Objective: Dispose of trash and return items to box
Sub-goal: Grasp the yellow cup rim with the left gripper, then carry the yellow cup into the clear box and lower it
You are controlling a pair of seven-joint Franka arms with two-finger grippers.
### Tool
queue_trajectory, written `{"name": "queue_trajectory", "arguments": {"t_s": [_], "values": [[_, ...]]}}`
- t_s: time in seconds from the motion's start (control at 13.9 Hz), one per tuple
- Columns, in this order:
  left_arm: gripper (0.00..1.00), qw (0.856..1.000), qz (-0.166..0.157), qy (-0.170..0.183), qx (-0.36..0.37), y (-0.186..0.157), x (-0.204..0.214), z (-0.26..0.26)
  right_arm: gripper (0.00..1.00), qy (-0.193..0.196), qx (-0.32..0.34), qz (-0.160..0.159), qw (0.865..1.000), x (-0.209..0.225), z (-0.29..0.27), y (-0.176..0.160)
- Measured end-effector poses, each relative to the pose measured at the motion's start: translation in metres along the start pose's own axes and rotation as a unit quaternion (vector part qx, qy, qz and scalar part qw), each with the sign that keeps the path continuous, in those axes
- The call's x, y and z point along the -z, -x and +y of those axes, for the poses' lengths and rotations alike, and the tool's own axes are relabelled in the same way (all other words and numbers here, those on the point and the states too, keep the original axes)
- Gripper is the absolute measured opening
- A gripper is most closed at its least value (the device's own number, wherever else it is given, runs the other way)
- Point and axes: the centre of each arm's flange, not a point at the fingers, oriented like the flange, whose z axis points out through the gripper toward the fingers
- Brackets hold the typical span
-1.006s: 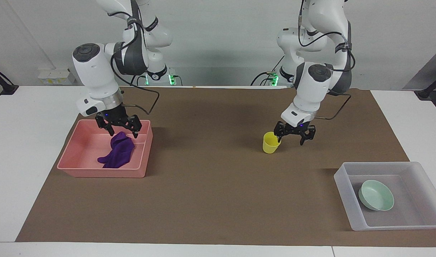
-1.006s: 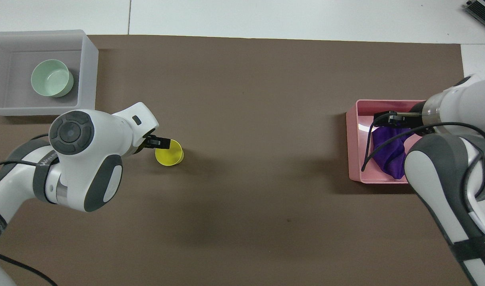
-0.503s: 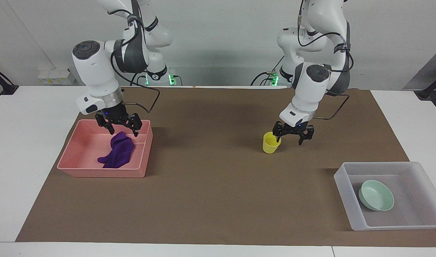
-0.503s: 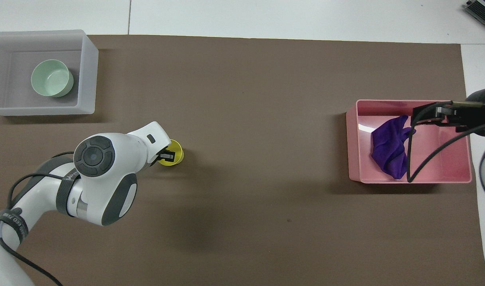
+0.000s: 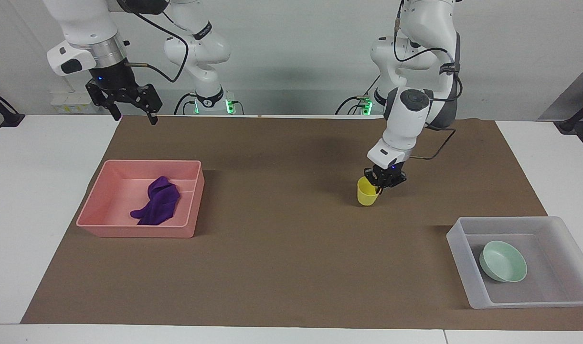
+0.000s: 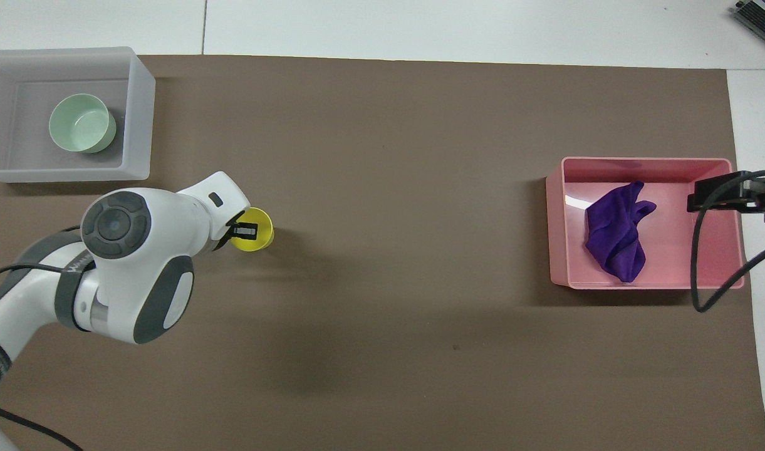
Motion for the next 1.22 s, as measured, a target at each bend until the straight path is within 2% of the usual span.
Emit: {"name": "queue_trajectory", "arguments": {"t_s": [0.43, 0.72, 0.93, 1.22], "values": [[0.03, 0.998, 0.056, -0.019, 0.024, -0.056, 0.059, -0.126, 1.00, 0.001, 0.020, -0.004, 1.000, -0.002, 0.000, 0.000], [0.03, 0.995, 0.072, -0.035, 0.055, -0.094, 0.085, -0.215, 1.00, 0.001, 0.020, -0.004, 1.000, -0.002, 0.000, 0.000], [0.03, 0.994, 0.073, -0.042, 0.077, -0.105, 0.077, -0.275, 1.00, 0.001, 0.020, -0.004, 1.000, -0.002, 0.000, 0.000], [0.03, 0.994, 0.069, -0.040, 0.079, -0.125, 0.042, -0.322, 1.00, 0.001, 0.020, -0.005, 1.000, -0.003, 0.000, 0.001]]}}
